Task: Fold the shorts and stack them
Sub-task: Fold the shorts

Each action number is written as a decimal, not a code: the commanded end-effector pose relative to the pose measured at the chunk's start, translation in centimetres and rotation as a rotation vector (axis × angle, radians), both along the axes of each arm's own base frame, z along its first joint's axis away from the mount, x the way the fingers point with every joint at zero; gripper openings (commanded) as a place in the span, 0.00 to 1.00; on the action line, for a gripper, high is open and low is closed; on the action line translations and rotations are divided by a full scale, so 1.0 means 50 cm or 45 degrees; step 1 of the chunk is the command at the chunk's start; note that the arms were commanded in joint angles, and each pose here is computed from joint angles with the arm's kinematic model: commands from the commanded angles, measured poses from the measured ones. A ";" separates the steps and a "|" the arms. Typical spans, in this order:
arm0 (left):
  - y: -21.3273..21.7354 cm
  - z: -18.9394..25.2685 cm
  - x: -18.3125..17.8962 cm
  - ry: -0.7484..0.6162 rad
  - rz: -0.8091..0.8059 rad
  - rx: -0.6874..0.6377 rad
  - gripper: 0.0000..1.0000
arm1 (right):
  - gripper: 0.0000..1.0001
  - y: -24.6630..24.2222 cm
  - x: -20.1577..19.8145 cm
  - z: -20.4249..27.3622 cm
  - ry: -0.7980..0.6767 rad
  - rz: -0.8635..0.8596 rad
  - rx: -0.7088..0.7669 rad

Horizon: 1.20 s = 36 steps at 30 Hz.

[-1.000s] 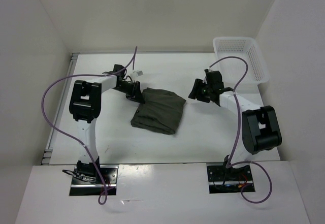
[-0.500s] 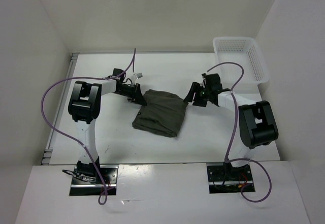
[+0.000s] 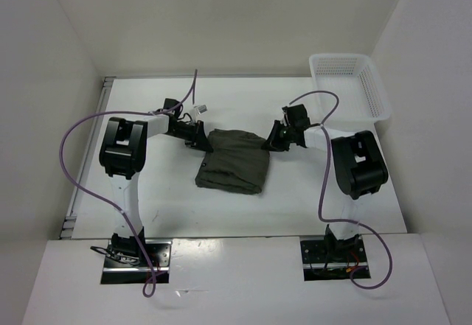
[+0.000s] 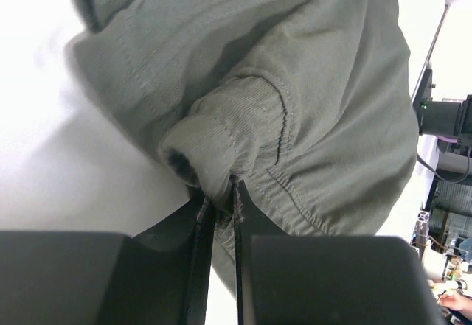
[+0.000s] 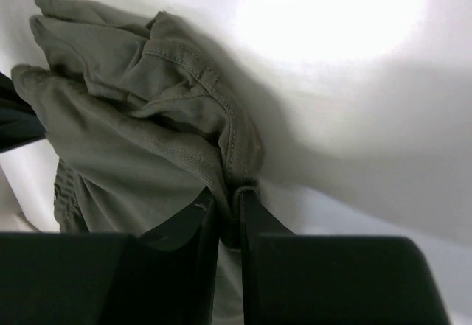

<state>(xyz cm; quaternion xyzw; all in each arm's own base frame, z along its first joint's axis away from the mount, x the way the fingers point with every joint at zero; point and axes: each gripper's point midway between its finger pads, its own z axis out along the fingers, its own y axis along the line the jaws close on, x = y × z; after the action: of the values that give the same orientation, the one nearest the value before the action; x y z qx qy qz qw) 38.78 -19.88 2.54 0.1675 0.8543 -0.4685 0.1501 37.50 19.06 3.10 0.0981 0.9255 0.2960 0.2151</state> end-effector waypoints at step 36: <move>0.122 0.241 0.132 -0.400 0.266 0.365 1.00 | 1.00 -0.120 0.139 0.421 -0.683 -0.143 -0.442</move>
<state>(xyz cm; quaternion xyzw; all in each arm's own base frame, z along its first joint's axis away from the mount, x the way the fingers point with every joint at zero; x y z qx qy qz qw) 45.87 -14.61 11.37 0.1555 0.8972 -0.3139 0.2689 45.84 15.61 22.88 0.0317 0.8588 0.2015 0.4700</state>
